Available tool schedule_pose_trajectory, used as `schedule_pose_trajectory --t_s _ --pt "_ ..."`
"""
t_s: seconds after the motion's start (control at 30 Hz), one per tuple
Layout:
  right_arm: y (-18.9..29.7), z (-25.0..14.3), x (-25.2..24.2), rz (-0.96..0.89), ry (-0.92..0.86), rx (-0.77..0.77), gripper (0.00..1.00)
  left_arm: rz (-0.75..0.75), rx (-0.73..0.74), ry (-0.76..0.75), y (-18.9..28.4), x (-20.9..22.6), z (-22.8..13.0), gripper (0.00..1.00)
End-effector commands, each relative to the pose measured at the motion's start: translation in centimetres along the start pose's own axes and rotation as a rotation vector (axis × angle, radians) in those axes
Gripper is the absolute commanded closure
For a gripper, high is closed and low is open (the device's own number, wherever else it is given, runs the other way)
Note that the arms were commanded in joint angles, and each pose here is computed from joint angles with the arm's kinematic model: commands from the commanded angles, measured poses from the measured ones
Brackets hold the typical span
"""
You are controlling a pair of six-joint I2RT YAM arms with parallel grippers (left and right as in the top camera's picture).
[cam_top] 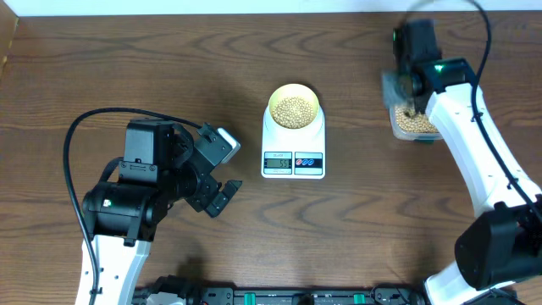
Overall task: Scoop item into bowl and weigh 50g on scale
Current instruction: 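Carry the scoop left over the bowl and tip it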
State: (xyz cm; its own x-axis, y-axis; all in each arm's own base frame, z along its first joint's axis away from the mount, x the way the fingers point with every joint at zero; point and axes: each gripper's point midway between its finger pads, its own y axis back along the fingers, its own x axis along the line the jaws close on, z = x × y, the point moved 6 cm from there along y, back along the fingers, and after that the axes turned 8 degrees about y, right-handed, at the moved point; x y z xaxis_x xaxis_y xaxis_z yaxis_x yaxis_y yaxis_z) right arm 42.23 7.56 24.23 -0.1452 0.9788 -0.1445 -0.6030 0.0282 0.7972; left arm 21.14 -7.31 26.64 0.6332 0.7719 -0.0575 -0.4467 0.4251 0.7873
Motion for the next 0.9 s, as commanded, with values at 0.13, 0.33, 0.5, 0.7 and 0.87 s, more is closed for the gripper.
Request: schedule_pose_trajectory --t_s 0.13,0.33,0.5,0.7,0.87 --pt "1.2 4.2 9.5 0.489 0.085 -0.213 0.99 0.012 -0.014 -0.019 0.5 0.2 0.4 0.01" --pt "-3.4 0.5 15.8 0.587 0.226 -0.061 0.99 0.012 -0.014 -0.019 0.5 0.2 0.4 0.01" --pt "-5.3 -1.7 18.1 0.610 0.353 0.002 0.99 0.012 -0.014 -0.019 0.5 0.2 0.4 0.01" --pt "-6.5 -2.8 18.2 0.602 0.399 0.038 0.99 0.012 -0.014 -0.019 0.5 0.2 0.4 0.01" --pt "-5.9 -2.0 17.8 0.592 0.404 0.005 0.99 0.012 -0.014 -0.019 0.5 0.2 0.4 0.01"
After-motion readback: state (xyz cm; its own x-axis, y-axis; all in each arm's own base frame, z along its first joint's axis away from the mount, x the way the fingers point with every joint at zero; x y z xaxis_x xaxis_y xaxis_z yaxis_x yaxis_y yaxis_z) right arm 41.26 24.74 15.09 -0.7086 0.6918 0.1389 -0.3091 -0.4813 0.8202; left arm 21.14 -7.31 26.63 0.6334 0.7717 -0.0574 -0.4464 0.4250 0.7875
